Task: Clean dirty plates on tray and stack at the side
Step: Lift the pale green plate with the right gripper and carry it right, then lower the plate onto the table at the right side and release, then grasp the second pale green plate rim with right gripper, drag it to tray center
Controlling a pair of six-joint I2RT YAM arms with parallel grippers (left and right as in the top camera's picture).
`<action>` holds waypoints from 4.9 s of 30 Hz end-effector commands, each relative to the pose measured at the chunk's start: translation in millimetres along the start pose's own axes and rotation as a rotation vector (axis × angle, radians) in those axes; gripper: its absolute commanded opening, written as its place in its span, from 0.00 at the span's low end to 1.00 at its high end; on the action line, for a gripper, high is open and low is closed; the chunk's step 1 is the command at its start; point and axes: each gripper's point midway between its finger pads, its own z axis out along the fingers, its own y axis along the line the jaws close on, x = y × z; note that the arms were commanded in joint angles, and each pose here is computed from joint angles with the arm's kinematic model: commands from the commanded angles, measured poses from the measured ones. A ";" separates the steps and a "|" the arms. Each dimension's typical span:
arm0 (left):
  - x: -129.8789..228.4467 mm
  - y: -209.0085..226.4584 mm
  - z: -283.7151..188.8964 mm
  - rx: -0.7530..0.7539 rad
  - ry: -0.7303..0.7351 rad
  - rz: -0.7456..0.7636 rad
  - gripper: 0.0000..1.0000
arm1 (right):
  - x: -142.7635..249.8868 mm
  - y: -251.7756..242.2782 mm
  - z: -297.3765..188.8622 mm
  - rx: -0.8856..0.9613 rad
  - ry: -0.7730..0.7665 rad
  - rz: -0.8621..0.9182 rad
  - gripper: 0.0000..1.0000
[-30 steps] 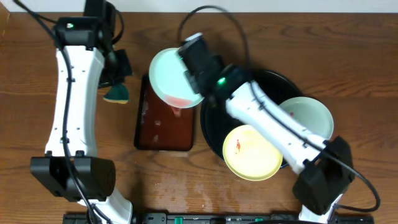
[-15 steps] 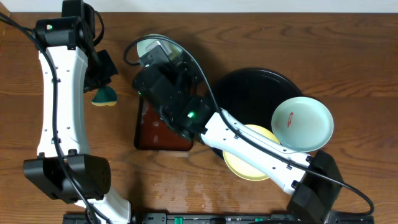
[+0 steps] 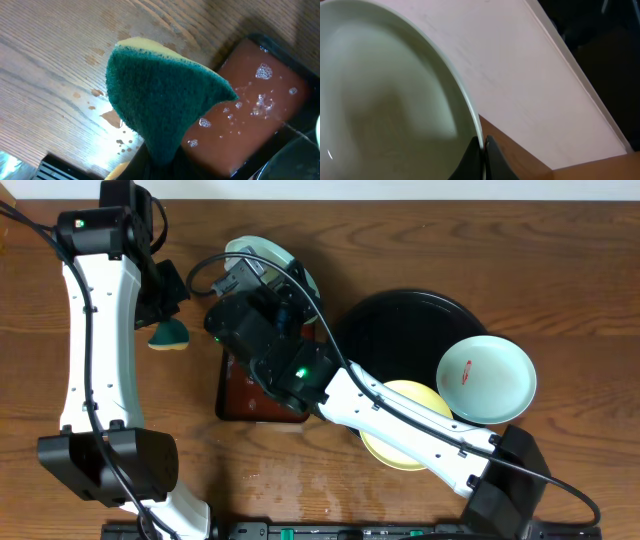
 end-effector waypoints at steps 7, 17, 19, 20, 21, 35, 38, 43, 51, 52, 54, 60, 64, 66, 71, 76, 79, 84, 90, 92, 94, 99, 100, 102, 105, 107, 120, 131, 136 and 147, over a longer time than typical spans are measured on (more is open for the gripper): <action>2.7 1.9 -5.8 0.004 -0.011 -0.007 0.08 | 21.2 26.3 7.6 -0.229 0.084 0.257 0.01; 2.7 1.9 -5.8 0.004 -0.011 -0.006 0.08 | 66.8 42.6 57.0 -0.656 0.331 0.611 0.01; 2.7 1.9 -5.8 0.004 -0.011 -0.006 0.08 | 79.2 31.6 71.3 -0.695 0.372 0.670 0.01; 2.7 2.0 -5.8 0.004 -0.011 -0.006 0.08 | 86.5 25.5 78.3 -0.719 0.395 0.699 0.01; 2.6 1.9 -5.8 0.004 -0.011 -0.006 0.08 | 94.1 19.2 84.6 -0.747 0.417 0.728 0.01; 1.9 1.5 -5.8 0.005 -0.014 -0.007 0.08 | 322.0 -172.5 166.0 -0.333 0.809 1.118 0.01; 1.9 1.5 -5.8 0.006 -0.014 -0.007 0.08 | 372.0 -212.5 162.0 -0.227 0.865 1.199 0.01; 2.0 1.5 -5.8 0.006 -0.014 -0.007 0.08 | 446.6 -265.2 143.2 -0.087 0.930 1.271 0.01; 3.0 -3.4 -5.8 0.031 -0.007 -0.005 0.08 | 536.3 -282.1 102.3 0.008 1.060 1.307 0.01; 3.0 -3.6 -5.8 0.031 -0.007 -0.005 0.08 | 545.2 -278.3 97.6 0.007 1.079 1.303 0.01; 3.0 -3.6 -5.9 0.031 -0.008 -0.005 0.08 | 563.1 -269.2 89.3 0.026 1.120 1.302 0.01; 3.0 -3.7 -5.9 0.032 -0.007 -0.004 0.08 | 601.0 -239.6 80.2 0.057 1.155 1.312 0.01; 3.1 -3.6 -5.9 0.031 -0.007 0.004 0.08 | 603.6 -234.9 82.3 0.054 1.143 1.316 0.12; 3.1 -3.7 -5.8 0.031 -0.007 0.004 0.08 | 596.6 -233.8 84.7 0.002 1.122 1.314 0.27; 3.1 -3.6 -5.9 0.031 -0.007 0.004 0.08 | 548.8 -250.0 88.6 -0.200 1.052 1.295 0.34; 3.2 -3.6 -5.8 0.031 -0.007 0.004 0.08 | 489.6 -251.6 71.7 -0.392 1.076 1.259 0.29; 3.3 -3.6 -5.8 0.031 -0.006 0.004 0.08 | 470.9 -227.1 54.0 -0.498 1.170 1.195 0.34; 3.9 -3.3 -5.9 0.030 -0.004 0.004 0.08 | 465.8 -178.9 27.2 -0.598 1.354 0.997 0.38; 4.1 -3.2 -5.9 0.030 -0.003 0.004 0.08 | 479.2 -154.7 30.2 -0.520 1.421 0.841 0.36; 4.1 -3.2 -5.9 0.030 -0.003 0.004 0.08 | 480.1 -148.6 32.8 -0.523 1.413 0.832 0.35; 4.2 -3.1 -5.9 0.029 -0.003 0.004 0.08 | 484.2 -142.5 34.1 -0.522 1.411 0.822 0.33; 4.2 -3.1 -5.9 0.029 -0.003 0.004 0.08 | 497.5 -126.4 32.7 -0.524 1.419 0.821 0.31; 4.2 -3.1 -5.9 0.029 -0.003 0.004 0.08 | 500.4 -122.4 31.6 -0.527 1.422 0.821 0.31; 4.3 -3.1 -5.9 0.029 -0.002 0.004 0.08 | 502.1 -115.8 32.0 -0.538 1.416 0.833 0.28; 4.3 -3.1 -5.9 0.029 -0.002 0.004 0.08 | 498.7 -112.9 35.3 -0.555 1.395 0.857 0.18; 4.5 -3.0 -5.9 0.029 -0.002 0.004 0.08 | 496.3 -112.6 37.8 -0.562 1.382 0.868 0.09; 4.8 -3.3 -6.0 0.029 -0.001 0.005 0.08 | 410.8 -123.6 79.6 -0.760 1.097 1.198 0.01; 11.3 -30.3 -9.3 0.049 -0.024 0.080 0.08 | 397.8 -45.3 92.0 -0.743 1.099 1.144 0.01; 13.5 -34.8 -9.7 0.052 -0.024 0.094 0.08 | 390.4 -15.5 97.6 -0.693 1.068 1.025 0.01; 14.4 -41.4 -10.6 0.060 -0.033 0.114 0.08 | 366.4 -4.4 114.1 -0.693 0.938 0.909 0.34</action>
